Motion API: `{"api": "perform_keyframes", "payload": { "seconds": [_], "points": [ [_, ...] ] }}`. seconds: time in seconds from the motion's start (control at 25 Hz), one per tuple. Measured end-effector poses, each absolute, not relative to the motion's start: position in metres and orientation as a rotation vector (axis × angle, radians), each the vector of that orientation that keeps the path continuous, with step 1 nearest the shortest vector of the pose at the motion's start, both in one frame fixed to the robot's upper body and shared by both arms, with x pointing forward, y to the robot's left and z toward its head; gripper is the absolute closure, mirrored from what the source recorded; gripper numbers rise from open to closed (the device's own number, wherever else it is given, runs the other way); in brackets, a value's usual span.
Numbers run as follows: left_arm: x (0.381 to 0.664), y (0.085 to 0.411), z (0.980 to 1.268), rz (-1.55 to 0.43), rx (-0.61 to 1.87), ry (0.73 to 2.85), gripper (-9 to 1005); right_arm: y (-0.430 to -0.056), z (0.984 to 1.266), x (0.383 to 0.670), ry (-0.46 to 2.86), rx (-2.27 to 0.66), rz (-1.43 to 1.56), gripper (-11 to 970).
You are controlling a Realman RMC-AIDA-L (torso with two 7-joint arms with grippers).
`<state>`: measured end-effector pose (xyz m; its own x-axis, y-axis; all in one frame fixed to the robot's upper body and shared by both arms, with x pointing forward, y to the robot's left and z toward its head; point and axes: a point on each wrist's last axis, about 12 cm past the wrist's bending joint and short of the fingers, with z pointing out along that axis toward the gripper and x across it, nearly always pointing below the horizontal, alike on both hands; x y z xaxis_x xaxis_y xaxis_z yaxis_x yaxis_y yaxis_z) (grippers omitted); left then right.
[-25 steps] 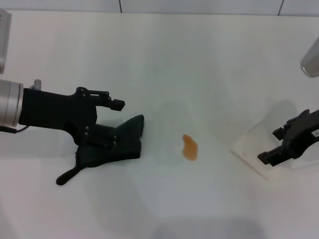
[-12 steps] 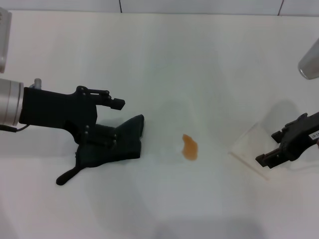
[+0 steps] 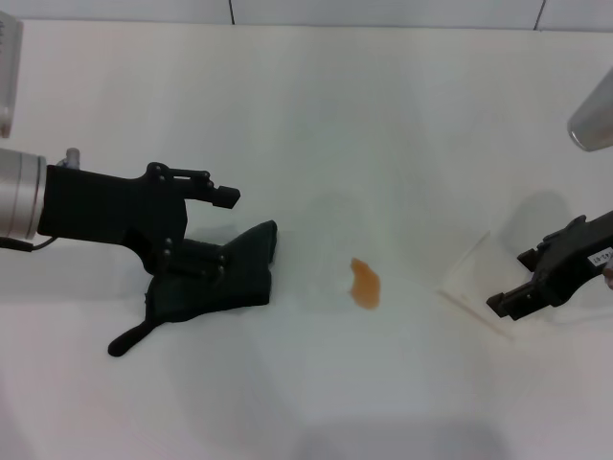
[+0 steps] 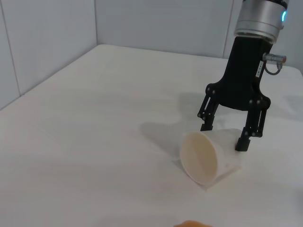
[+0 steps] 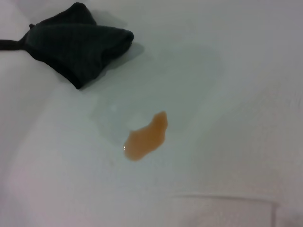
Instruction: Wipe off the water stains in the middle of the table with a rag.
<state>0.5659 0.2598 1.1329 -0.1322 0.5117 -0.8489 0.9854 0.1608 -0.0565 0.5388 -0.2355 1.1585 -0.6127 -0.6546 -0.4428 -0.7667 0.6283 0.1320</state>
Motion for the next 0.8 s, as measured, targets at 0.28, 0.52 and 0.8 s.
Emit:
{"api": "perform_keyframes", "payload": {
  "seconds": [0.28,0.52,0.8],
  "points": [
    [0.5662,0.2597,1.1330,-0.861,1.434,1.743,180,-0.2351,1.1555,0.5396,2.503,-1.131,0.442,193],
    [0.5662,0.2596,1.1330,-0.861,1.434,1.743,180,-0.2327,1.1536,0.5404,2.504,-1.141,0.444,193],
    [0.5663,0.2597,1.1330,-0.860,1.434,1.743,179,-0.2317,1.1540,0.5409,2.502,-1.147,0.443,193]
  ]
}}
